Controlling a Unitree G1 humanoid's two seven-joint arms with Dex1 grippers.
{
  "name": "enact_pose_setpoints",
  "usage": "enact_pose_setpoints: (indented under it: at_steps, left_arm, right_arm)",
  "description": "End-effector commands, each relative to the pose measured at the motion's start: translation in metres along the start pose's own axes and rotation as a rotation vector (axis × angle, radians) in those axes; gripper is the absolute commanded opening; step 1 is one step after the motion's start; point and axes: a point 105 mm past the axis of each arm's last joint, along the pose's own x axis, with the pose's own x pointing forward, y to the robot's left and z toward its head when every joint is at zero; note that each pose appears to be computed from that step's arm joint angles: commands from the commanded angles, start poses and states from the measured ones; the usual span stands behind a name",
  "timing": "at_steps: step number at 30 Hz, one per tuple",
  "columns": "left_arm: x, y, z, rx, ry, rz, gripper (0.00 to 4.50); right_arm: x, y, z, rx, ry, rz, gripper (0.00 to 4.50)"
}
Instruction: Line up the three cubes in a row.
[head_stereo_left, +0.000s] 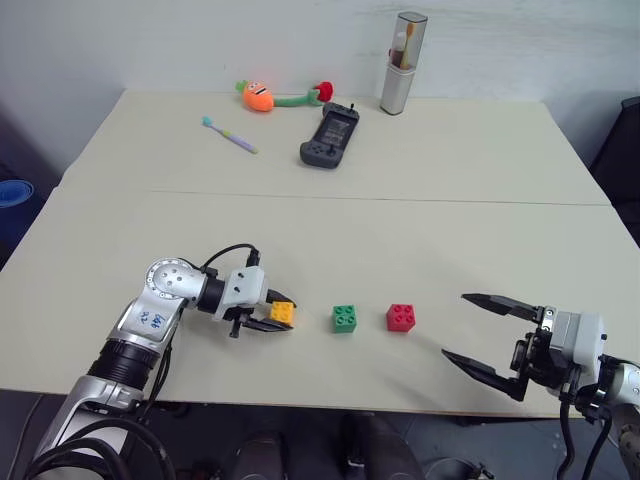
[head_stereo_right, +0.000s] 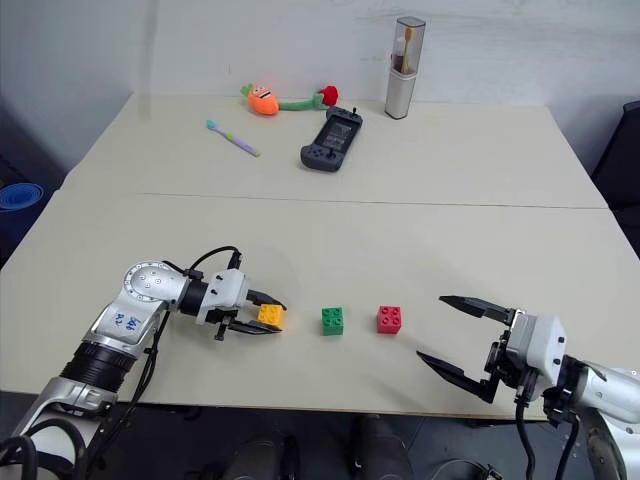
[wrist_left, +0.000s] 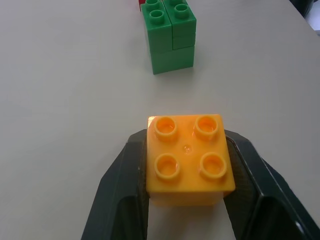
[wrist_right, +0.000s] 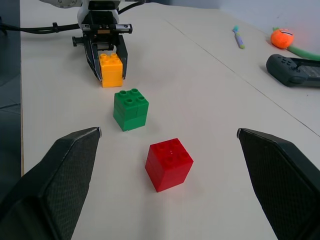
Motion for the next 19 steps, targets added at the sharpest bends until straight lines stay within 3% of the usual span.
enact_pose_setpoints:
  at_steps: [1, 4, 9, 16, 19]
  left_arm:
    - [-0.006, 0.001, -0.001, -0.026, -0.010, 0.028, 2.81]
    - [-0.025, 0.007, 0.002, -0.036, -0.040, 0.092, 3.64]
    - [-0.074, -0.005, 0.000, 0.006, -0.068, 0.154, 3.64]
    - [-0.138, -0.034, -0.016, -0.143, 0.048, 0.269, 3.64]
    - [-0.149, -0.038, -0.019, -0.179, 0.062, 0.310, 3.64]
  right_arm:
    - [0.003, 0.001, 0.010, -0.030, -0.031, 0.009, 4.50]
    - [0.001, -0.002, 0.012, -0.037, -0.031, 0.008, 4.50]
    - [-0.009, -0.010, 0.015, -0.060, -0.004, 0.029, 4.50]
    - [-0.027, -0.036, 0.016, -0.100, 0.101, 0.103, 4.50]
    - [-0.029, -0.043, 0.013, -0.106, 0.121, 0.120, 4.50]
